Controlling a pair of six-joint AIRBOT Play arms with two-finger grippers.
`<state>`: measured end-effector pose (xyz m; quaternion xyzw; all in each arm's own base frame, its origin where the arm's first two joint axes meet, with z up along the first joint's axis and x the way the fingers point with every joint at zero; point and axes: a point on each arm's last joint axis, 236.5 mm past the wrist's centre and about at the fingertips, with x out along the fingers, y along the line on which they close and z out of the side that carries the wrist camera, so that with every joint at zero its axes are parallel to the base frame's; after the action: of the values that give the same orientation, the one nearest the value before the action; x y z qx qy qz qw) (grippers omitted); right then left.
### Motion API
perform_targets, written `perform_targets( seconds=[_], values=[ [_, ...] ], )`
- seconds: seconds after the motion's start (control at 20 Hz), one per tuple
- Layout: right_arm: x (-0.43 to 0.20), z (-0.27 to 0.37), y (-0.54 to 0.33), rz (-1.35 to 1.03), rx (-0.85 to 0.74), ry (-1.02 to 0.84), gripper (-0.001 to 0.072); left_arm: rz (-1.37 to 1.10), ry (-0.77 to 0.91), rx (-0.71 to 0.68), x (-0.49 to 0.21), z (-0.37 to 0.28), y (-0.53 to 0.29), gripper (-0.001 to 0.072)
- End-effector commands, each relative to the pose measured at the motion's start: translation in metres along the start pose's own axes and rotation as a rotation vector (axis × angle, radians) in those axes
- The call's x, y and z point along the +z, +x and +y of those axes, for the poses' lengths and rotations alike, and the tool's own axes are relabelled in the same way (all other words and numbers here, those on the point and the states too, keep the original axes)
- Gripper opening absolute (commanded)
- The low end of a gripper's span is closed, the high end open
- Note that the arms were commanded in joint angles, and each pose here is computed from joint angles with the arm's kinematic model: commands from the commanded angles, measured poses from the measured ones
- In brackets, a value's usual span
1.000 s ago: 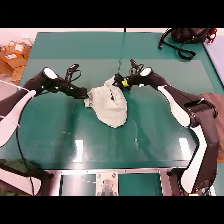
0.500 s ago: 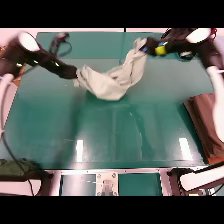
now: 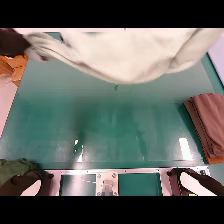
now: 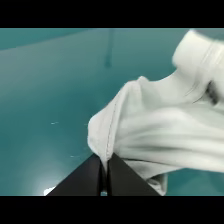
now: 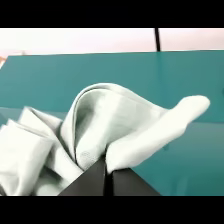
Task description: Fold the shirts.
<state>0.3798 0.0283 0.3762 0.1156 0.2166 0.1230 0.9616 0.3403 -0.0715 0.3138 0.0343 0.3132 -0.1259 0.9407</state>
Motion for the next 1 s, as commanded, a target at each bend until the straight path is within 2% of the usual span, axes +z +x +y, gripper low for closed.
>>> perform_targets(
  seconds=[0.0,0.1,0.3,0.35,0.65,0.95],
  values=[
    [-0.041,-0.027,-0.050,0.113,-0.184,0.065,0.0014,0.095,-0.007,0.191,-0.033,0.041,-0.030,0.0027],
    [-0.088,-0.047,-0.047,0.264,-0.250,0.116,0.0014,0.208,-0.007,0.179,-0.063,0.041,-0.010,0.0027],
    [-0.183,-0.041,0.001,0.495,-0.131,0.218,0.0014,0.286,0.016,-0.039,-0.103,-0.004,0.050,0.0027],
    [-0.206,-0.048,0.018,0.525,-0.127,0.226,0.0014,0.312,0.012,-0.056,-0.118,-0.007,0.065,0.0027],
    [-0.358,-0.104,0.093,0.665,-0.211,0.448,0.0014,0.448,0.007,-0.016,-0.224,0.007,0.140,0.0026],
    [-0.404,-0.124,0.119,0.767,-0.216,0.439,0.0014,0.521,-0.131,-0.134,-0.259,-0.024,0.176,0.0027]
  ],
)
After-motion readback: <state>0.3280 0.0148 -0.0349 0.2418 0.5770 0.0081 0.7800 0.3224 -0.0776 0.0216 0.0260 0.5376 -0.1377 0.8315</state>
